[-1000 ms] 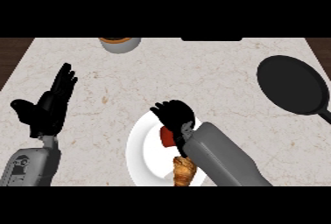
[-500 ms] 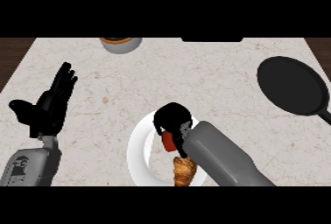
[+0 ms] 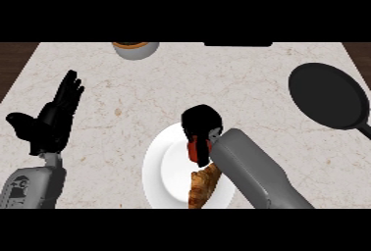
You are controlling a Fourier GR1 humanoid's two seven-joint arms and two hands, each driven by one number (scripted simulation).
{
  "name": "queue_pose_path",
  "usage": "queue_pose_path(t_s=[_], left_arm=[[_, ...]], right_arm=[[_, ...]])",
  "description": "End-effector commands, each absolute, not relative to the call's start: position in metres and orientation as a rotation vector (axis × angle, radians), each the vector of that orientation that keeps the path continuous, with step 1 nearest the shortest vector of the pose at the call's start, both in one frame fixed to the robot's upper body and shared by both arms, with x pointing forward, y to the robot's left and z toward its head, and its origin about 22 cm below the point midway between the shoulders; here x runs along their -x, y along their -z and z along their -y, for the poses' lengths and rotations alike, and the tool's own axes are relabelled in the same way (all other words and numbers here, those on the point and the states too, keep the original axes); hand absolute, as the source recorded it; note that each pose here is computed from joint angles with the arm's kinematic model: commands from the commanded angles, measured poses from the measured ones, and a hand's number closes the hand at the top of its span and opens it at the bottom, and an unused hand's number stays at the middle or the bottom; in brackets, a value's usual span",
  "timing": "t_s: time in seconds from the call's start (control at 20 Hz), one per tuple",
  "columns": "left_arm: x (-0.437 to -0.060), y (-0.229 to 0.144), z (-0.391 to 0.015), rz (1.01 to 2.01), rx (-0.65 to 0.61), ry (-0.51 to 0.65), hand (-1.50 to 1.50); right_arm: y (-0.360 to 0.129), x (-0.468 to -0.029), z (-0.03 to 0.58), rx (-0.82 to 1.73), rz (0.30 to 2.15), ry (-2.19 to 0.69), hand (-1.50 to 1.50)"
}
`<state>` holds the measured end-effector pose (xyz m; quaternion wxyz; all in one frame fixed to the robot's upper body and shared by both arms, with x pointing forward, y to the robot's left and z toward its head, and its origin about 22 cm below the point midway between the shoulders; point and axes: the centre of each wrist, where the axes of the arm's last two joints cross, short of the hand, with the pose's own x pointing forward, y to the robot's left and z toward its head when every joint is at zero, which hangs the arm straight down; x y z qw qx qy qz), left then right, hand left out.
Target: Pick the bell pepper from the plate and place it in the pan
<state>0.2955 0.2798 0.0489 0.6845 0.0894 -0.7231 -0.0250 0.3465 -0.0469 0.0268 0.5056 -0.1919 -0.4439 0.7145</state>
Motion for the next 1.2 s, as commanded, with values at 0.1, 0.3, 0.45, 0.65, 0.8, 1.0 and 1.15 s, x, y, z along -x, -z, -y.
queue_pose_path(t_s=[0.1, 0.3, 0.45, 0.65, 0.8, 1.0, 1.15], left_arm=[[-0.295, -0.048, -0.281, 1.623, -0.218, 0.031, 0.0], [-0.301, -0.059, -0.273, 1.627, -0.177, 0.049, 0.0], [-0.301, -0.052, -0.272, 1.625, -0.186, 0.062, 0.0], [-0.293, -0.039, -0.265, 1.612, -0.182, 0.073, 0.0], [-0.295, -0.044, -0.27, 1.617, -0.179, 0.061, 0.0], [-0.299, -0.051, -0.274, 1.616, -0.216, 0.061, 0.0], [-0.294, -0.04, -0.267, 1.608, -0.192, 0.049, 0.0]], right_arm=[[-0.045, -0.393, 0.107, 0.744, 0.847, -1.057, 1.5], [-0.086, -0.409, 0.093, 1.078, 0.927, -0.755, 1.5], [-0.108, -0.412, 0.071, 1.239, 1.01, -0.605, 1.5], [-0.127, -0.42, 0.066, 1.331, 1.047, -0.441, 1.5], [-0.146, -0.43, 0.083, 1.429, 1.055, -0.37, 1.5], [-0.151, -0.435, 0.111, 1.397, 1.13, -0.208, 1.5], [-0.162, -0.439, 0.146, 1.314, 1.204, -0.028, 1.5]])
